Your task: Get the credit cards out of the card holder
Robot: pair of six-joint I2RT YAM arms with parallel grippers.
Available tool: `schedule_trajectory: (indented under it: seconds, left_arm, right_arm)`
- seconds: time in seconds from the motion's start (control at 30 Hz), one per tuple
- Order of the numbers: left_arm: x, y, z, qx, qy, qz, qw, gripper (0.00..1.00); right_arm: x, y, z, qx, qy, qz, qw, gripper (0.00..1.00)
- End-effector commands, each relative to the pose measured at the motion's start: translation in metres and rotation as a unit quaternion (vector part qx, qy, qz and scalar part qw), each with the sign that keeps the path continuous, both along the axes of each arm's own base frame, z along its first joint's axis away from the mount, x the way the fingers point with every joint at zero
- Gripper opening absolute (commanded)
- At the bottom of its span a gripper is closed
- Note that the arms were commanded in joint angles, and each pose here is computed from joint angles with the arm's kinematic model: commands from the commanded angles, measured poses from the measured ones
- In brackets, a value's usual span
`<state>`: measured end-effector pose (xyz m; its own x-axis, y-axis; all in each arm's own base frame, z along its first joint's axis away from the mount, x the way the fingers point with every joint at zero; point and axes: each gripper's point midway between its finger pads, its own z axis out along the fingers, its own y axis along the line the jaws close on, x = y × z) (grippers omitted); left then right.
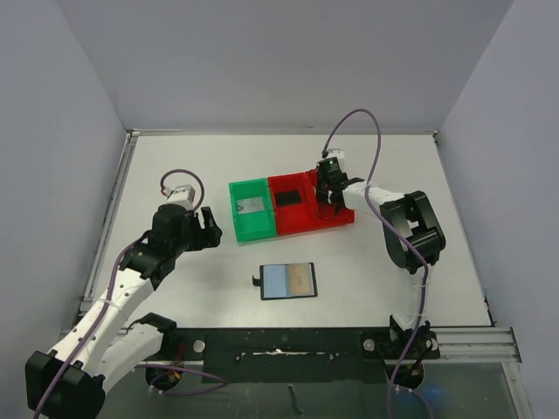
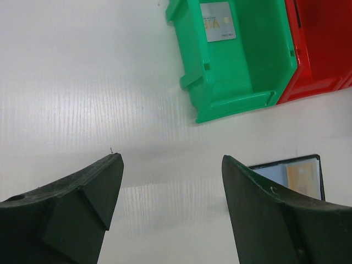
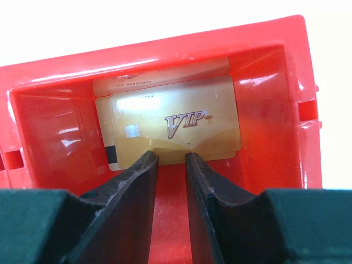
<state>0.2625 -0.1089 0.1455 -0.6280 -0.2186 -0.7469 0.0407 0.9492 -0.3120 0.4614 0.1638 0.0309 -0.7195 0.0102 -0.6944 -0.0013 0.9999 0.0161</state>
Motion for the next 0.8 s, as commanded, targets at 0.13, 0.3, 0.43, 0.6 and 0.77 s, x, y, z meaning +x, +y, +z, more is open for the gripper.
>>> schedule_trajectory:
  seconds: [0.13, 0.3, 0.43, 0.6, 0.77]
  left_arm:
    - [0.012, -0.004, 0.022, -0.011, -0.039, -0.006, 0.999, 0.72]
    - [0.012, -0.005, 0.02, -0.01, -0.035, -0.007, 0.999, 0.71]
    - [0.012, -0.005, 0.02, -0.01, -0.036, -0.007, 0.999, 0.72]
    - [0.013, -0.005, 0.02, -0.011, -0.035, -0.009, 0.999, 0.72]
    - [0.013, -0.005, 0.02, -0.011, -0.035, -0.009, 0.999, 0.72]
  right_arm:
    - [0.008, 0.002, 0.01, 0.01, -0.017, 0.017, 1.0, 0.31]
    - [0.007, 0.005, 0.038, 0.011, -0.035, 0.033, 0.999, 0.38]
    - [-0.001, -0.001, 0.055, 0.005, -0.037, 0.03, 0.999, 0.4]
    - [-0.021, -0.005, 0.051, 0.006, -0.015, 0.036, 0.999, 0.4]
    - [-0.04, -0.004, 0.041, 0.014, 0.01, 0.037, 0.999, 0.39]
